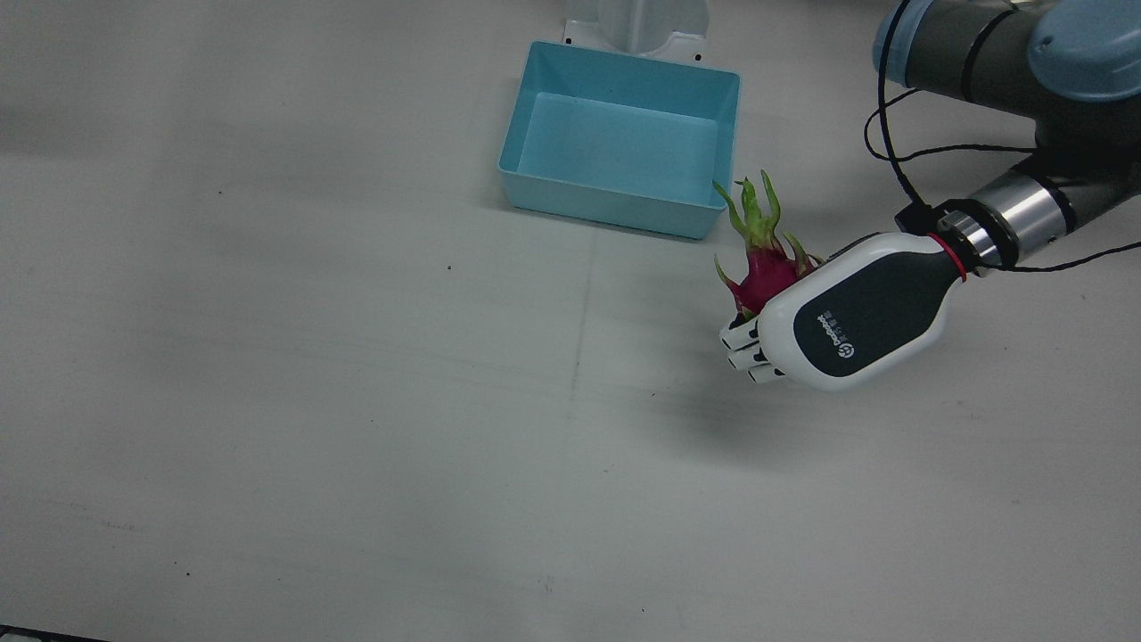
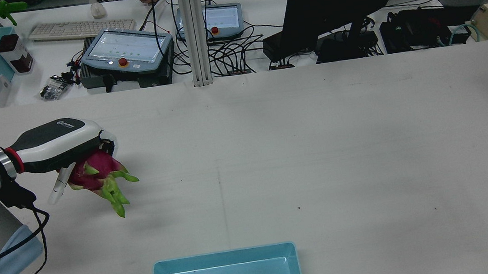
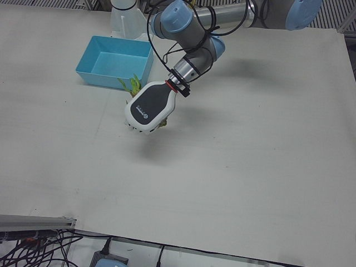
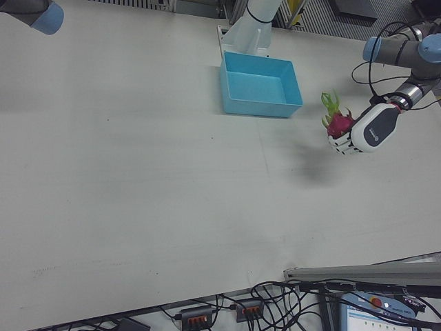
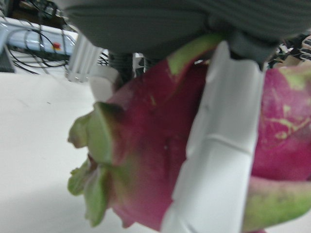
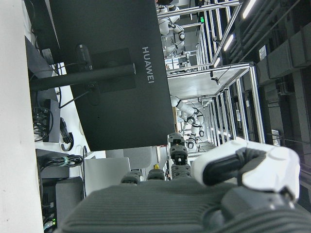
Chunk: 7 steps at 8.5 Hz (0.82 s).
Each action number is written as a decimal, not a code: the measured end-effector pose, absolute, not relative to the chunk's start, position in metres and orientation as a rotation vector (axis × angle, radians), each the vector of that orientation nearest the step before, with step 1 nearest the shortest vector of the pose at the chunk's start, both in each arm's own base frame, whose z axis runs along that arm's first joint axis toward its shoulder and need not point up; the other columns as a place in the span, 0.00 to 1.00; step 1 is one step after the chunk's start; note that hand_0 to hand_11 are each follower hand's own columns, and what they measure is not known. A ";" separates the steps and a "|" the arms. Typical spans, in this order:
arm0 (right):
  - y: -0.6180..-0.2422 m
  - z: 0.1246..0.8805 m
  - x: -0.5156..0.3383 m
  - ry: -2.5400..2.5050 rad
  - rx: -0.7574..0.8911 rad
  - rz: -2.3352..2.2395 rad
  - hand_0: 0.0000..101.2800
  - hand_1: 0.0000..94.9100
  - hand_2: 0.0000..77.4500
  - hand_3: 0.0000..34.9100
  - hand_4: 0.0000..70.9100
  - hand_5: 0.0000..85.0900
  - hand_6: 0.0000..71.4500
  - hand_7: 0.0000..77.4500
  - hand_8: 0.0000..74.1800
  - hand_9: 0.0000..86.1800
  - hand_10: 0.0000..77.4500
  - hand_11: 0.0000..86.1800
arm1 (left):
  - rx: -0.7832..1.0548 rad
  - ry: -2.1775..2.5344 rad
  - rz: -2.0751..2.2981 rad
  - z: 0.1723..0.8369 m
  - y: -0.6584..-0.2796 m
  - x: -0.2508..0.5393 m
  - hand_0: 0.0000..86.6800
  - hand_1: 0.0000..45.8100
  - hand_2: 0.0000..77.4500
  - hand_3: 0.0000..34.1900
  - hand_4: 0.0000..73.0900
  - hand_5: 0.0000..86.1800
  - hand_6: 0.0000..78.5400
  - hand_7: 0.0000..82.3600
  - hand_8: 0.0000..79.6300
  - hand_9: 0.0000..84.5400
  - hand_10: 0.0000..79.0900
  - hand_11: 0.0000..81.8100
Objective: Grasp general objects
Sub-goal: 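Carry the dragon fruit with the left hand over the blue tray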
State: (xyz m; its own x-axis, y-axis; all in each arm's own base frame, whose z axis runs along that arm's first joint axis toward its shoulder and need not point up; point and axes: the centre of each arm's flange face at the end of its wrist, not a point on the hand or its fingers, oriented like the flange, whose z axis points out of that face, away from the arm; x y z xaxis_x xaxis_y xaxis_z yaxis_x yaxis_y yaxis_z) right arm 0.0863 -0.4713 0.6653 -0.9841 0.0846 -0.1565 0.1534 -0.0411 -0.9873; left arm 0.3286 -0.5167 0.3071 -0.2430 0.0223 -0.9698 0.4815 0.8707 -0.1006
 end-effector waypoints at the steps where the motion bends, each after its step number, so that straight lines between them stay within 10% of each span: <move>1: -0.471 0.665 0.086 2.141 0.266 -2.217 0.00 0.43 1.00 0.00 0.00 0.01 0.00 0.00 0.00 0.01 0.00 0.01 | 0.250 1.851 -0.403 0.294 -0.500 0.357 0.97 0.00 0.03 0.00 0.43 0.58 0.63 0.60 0.66 0.52 0.88 0.96; 7: -0.471 0.665 0.086 2.141 0.266 -2.217 0.00 0.43 1.00 0.00 0.00 0.01 0.00 0.00 0.00 0.01 0.00 0.01 | -0.377 2.136 -0.146 0.243 -0.382 0.486 0.97 0.00 0.04 0.00 0.46 0.58 0.65 0.59 0.67 0.52 0.89 0.95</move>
